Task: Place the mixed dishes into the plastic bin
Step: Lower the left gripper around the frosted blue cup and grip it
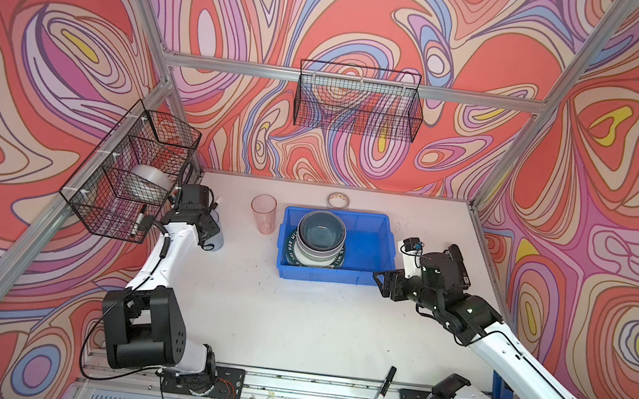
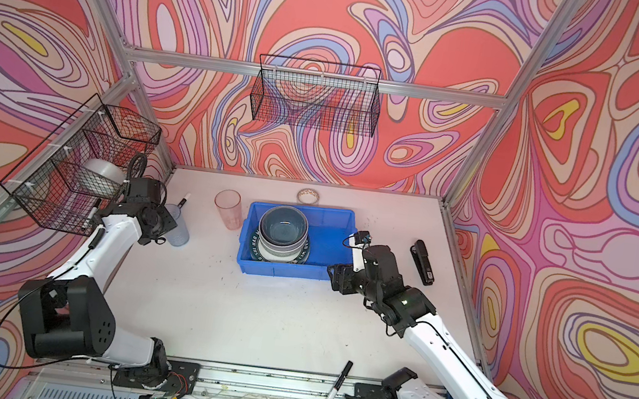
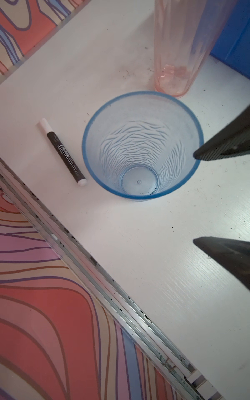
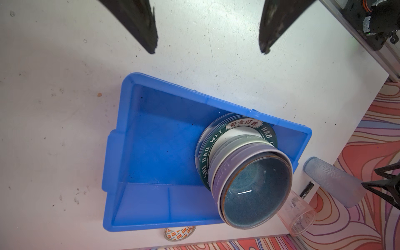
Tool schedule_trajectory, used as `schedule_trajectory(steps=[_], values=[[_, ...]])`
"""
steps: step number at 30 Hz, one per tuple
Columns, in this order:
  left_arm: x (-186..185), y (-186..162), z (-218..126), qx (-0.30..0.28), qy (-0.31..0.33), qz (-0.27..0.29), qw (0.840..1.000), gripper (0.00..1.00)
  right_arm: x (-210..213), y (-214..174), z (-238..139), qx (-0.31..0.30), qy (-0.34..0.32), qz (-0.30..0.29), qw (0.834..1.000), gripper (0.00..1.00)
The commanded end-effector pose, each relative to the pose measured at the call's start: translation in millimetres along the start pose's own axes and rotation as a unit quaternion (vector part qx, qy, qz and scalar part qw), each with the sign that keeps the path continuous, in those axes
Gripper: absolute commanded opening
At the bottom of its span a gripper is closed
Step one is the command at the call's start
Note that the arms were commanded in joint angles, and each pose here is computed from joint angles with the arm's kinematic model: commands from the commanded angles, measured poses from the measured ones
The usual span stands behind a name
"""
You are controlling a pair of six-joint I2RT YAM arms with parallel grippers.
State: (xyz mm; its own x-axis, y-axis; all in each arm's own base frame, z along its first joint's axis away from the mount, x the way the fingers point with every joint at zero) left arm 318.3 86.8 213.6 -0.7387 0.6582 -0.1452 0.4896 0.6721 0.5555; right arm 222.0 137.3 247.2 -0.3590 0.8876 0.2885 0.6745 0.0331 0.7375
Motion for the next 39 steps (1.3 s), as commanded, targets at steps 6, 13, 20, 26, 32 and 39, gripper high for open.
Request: schedule_trajectory(steps=[6,13,20,26,32,39], values=[[-7.7,11.8,-1.1,-0.034,-0.034,-0.025,0.999,0.54,1.9,-1.2,1.3,-0.005,0.016,0.006,1.000,0.75],[-4.3,8.7,-14.9,-0.073,-0.065,-0.018,0.995,0.57,3.6,-3.0,7.1,-0.005,0.029,0.008,1.000,0.75],[-8.6,8.7,-8.5,-0.086,-0.078,-0.006,0.993,0.63,6.1,-3.0,9.7,-0.004,0.042,0.010,0.999,0.75],[-15.1,6.4,5.3,-0.081,-0.075,0.006,0.994,0.64,5.6,-5.7,7.3,-0.006,0.043,0.009,0.999,0.75],[-20.1,0.0,18.2,-0.070,-0.060,0.019,0.996,0.64,5.3,-7.8,5.2,-0.007,0.045,0.010,0.999,0.75],[-19.6,-10.4,24.3,-0.054,-0.047,0.029,0.997,0.58,5.0,-8.4,4.6,-0.008,0.045,0.009,0.999,0.75]])
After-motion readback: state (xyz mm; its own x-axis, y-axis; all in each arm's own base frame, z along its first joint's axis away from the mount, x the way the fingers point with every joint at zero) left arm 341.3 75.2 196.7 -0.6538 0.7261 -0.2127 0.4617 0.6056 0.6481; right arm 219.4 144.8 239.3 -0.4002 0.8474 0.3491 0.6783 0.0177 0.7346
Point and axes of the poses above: each gripper's point midway between its finger pads, its own z axis out along the fingers, its own x axis along the line the jaws close on, y = z × x, the point moved 7 cm from there along -z, back along the fingers, and after that the axes turned 1 degree about -z, right-handed, at the moved point
